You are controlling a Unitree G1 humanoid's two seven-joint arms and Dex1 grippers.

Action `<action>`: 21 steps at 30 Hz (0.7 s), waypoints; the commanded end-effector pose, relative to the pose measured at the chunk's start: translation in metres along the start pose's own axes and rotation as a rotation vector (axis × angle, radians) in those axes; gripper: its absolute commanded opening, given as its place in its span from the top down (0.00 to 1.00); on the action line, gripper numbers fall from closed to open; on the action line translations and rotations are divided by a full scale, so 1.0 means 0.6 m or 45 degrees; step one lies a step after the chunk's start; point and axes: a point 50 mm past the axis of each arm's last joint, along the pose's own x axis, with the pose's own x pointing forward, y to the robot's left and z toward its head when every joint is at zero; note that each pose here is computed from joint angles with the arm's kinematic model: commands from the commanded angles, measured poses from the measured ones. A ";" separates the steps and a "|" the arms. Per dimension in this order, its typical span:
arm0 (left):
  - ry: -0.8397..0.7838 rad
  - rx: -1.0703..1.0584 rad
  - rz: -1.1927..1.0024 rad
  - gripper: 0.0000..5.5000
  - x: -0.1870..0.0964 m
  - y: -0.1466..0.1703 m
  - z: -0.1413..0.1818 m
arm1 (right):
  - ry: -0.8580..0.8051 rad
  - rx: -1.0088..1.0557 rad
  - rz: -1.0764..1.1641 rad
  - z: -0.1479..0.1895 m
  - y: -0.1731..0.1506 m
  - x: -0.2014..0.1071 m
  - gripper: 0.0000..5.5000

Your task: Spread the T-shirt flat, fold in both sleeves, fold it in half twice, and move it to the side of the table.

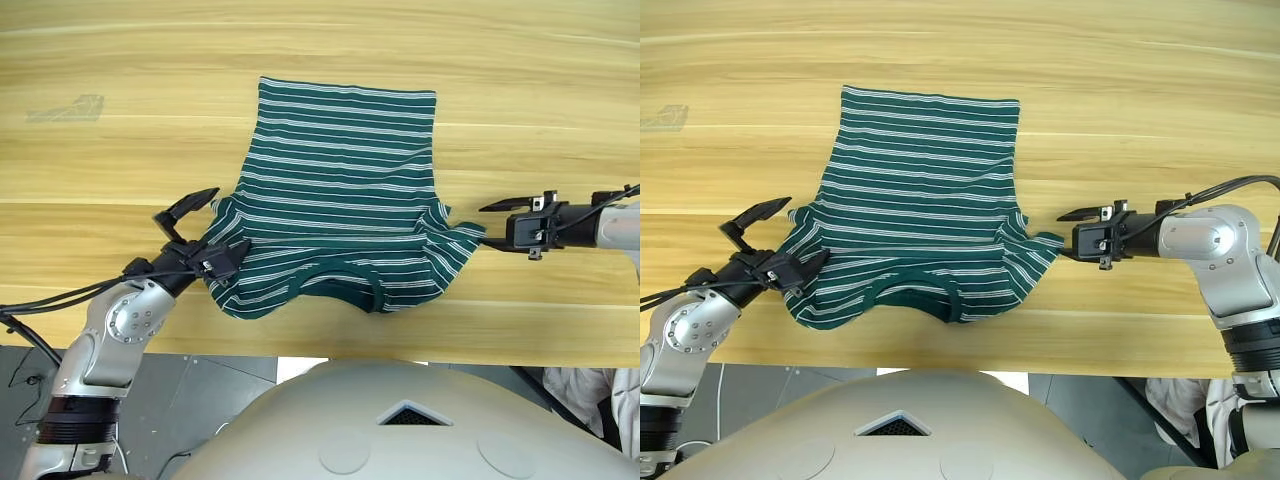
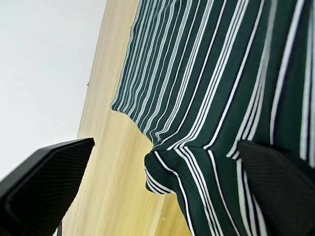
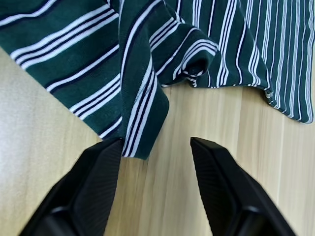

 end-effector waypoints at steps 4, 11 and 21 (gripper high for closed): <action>-0.012 0.020 -0.070 0.03 0.008 -0.020 0.011 | -0.104 0.038 0.153 0.021 0.038 0.005 0.53; -0.026 0.032 -0.061 0.03 0.013 -0.018 0.016 | -0.292 0.099 0.093 0.055 0.020 -0.026 0.53; -0.055 0.099 -0.006 0.03 0.036 0.011 0.017 | -0.637 0.192 -0.437 0.096 -0.071 0.000 0.53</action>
